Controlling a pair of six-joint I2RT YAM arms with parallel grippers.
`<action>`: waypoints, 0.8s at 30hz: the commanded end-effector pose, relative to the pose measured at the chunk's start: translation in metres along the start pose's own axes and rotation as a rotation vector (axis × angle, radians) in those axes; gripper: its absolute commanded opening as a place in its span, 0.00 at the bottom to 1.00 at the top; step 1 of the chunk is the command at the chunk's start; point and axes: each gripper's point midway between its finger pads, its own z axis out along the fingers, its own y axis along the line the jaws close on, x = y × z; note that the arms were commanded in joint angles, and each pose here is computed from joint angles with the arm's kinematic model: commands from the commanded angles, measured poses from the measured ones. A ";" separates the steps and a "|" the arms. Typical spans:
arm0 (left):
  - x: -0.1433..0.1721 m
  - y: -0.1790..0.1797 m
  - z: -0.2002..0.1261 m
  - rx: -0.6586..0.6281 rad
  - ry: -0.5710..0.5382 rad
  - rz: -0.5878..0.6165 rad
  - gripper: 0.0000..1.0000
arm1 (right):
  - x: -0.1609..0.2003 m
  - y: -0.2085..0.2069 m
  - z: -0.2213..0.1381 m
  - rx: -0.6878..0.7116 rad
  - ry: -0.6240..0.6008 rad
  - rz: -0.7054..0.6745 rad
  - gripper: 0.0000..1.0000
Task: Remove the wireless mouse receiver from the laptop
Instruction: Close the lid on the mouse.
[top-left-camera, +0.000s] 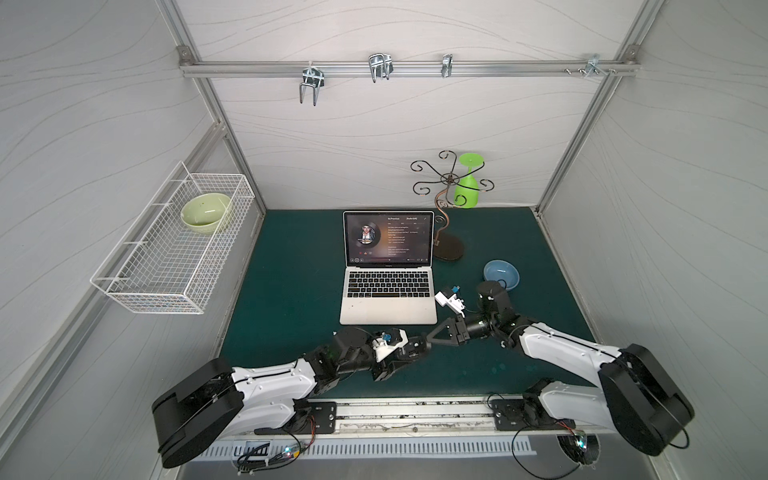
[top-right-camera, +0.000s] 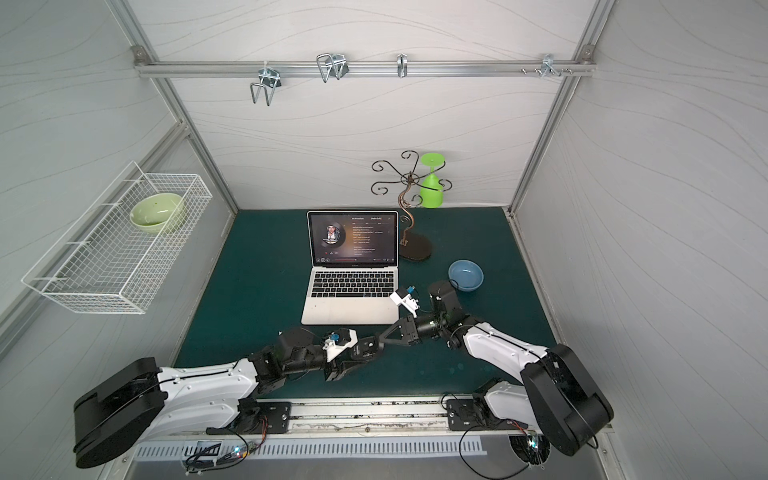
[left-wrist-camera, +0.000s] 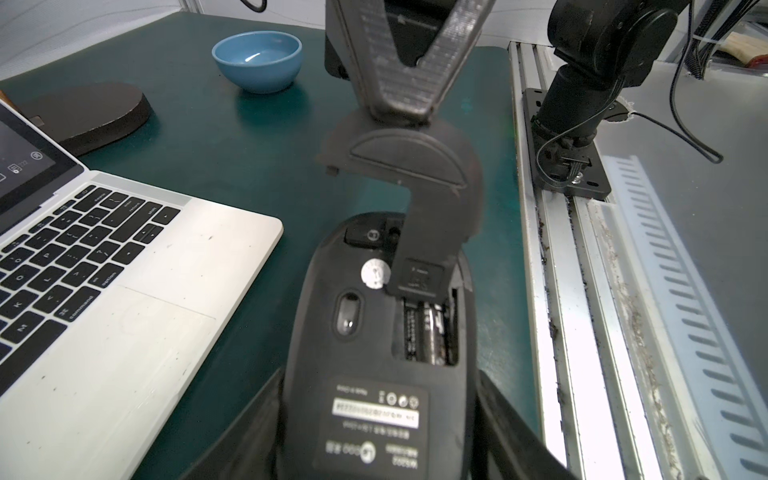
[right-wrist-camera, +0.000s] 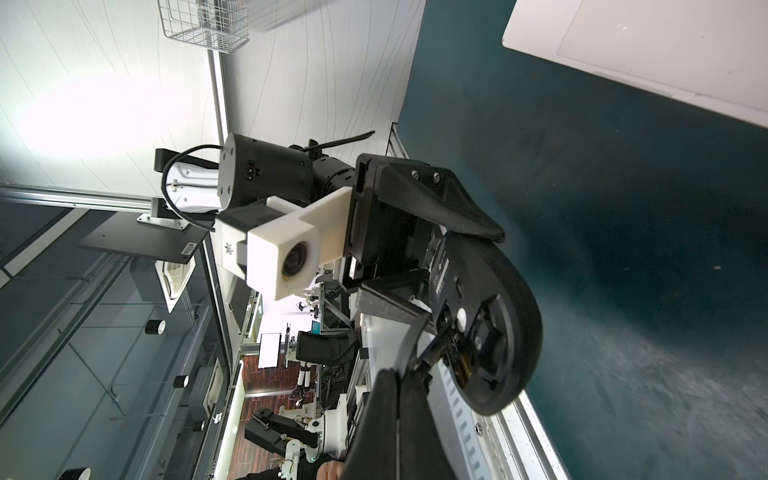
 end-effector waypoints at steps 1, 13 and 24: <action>-0.039 0.004 -0.005 -0.015 -0.142 0.035 0.00 | 0.000 -0.010 0.001 0.026 -0.028 0.028 0.00; -0.047 0.003 -0.012 -0.018 -0.183 0.054 0.00 | -0.003 -0.017 0.002 0.033 -0.055 0.090 0.00; -0.071 -0.008 -0.023 0.026 -0.261 0.090 0.00 | -0.016 -0.003 -0.006 -0.004 -0.088 0.088 0.00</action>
